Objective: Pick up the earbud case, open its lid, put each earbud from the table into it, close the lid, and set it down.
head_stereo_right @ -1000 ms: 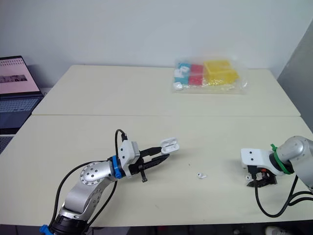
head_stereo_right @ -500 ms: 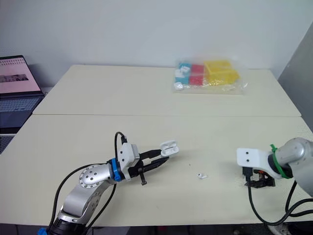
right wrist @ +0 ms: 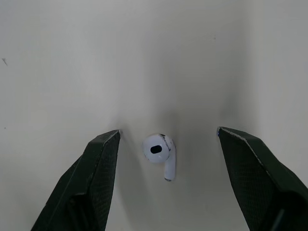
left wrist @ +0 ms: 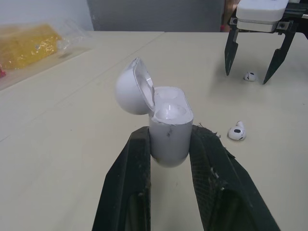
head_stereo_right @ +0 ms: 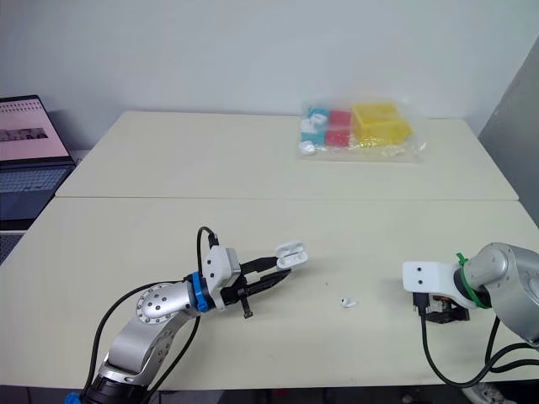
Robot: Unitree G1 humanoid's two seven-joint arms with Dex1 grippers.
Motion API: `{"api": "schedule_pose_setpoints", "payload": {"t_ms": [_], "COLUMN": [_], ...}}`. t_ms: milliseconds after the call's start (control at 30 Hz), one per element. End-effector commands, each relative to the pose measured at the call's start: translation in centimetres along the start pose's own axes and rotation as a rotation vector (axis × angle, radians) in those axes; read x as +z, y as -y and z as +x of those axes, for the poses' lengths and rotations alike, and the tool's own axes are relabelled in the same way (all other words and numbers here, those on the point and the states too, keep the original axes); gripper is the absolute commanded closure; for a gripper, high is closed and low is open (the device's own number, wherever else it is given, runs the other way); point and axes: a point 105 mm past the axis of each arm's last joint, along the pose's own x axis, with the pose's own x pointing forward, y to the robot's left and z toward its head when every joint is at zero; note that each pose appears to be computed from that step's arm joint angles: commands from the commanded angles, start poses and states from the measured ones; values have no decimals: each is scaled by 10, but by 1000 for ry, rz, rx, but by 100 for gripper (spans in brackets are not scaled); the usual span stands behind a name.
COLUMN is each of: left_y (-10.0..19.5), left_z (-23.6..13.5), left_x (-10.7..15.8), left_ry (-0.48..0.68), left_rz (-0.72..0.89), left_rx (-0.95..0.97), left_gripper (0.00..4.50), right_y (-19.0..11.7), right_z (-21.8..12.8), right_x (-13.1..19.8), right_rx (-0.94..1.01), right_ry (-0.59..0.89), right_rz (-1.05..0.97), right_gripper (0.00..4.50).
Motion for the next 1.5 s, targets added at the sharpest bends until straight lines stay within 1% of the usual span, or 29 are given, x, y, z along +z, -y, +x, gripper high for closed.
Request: {"api": "schedule_pose_setpoints", "payload": {"t_ms": [33, 67, 133, 233, 267, 300, 433, 533, 633, 733, 800, 833, 900, 1000, 1100, 1167, 1267, 1333, 1433, 1500], "left_y": [3, 3, 3, 2, 2, 2, 2, 1, 0, -3, -7, -8, -10, -10, -19, -22, -23, -21, -20, -20], "left_z": [2, 2, 2, 3, 3, 3, 4, 4, 4, 4, 6, 7, 9, 12, 16, 18, 21, 23, 23, 23], "left_x": [11, 11, 11, 11, 11, 11, 11, 11, 12, 14, 21, 24, 30, 34, 39, 42, 46, 50, 52, 53], "left_ry": [29, 29, 30, 31, 31, 31, 32, 33, 37, 49, 87, 102, 136, 142, 153, 159, 172, 182, 184, 185], "left_rz": [37, 37, 37, 36, 36, 36, 37, 39, 43, 41, 18, 5, -62, -67, -56, -55, -60, -57, -52, -49], "left_rx": [-13, -12, -12, -11, -10, -10, -10, -7, -5, 8, 31, 41, 55, 42, 60, 66, 67, 58, 53, 51], "left_gripper": [373, 373, 373, 373, 373, 373, 373, 373, 373, 373, 373, 373, 373, 373, 373, 373, 373, 373, 373, 373], "right_y": [3, 2, 2, 2, 2, 2, 2, 5, 10, 12, 13, 11, 11, 13, 18, 22, 29, 33, 36, 35], "right_z": [-3, -3, -3, -2, -2, -2, -3, -12, -27, -40, -59, -66, -77, -86, -95, -100, -102, -104, -106, -103], "right_x": [-3, -3, -5, -7, -7, -7, -6, -4, 6, 21, 57, 70, 100, 130, 158, 171, 182, 191, 199, 202], "right_rx": [-12, -7, -1, 4, 4, 5, 2, -12, -37, -55, -77, -74, -74, -86, -169, -226, -305, -382, -486, -496], "right_ry": [-27, -30, -35, -39, -39, -37, -27, -14, 33, 115, 330, 411, 609, 813, 1011, 1116, 1213, 1309, 1363, 1374], "right_rz": [-30, -32, -32, -30, -30, -29, -28, -38, -54, -55, -6, 16, 87, 162, 178, 189, 233, 271, 254, 240], "right_gripper": [151, 169, 231, 333, 379, 411, 413, 413, 413, 413, 413, 413, 413, 413, 413, 413, 413, 413, 413, 413]}}
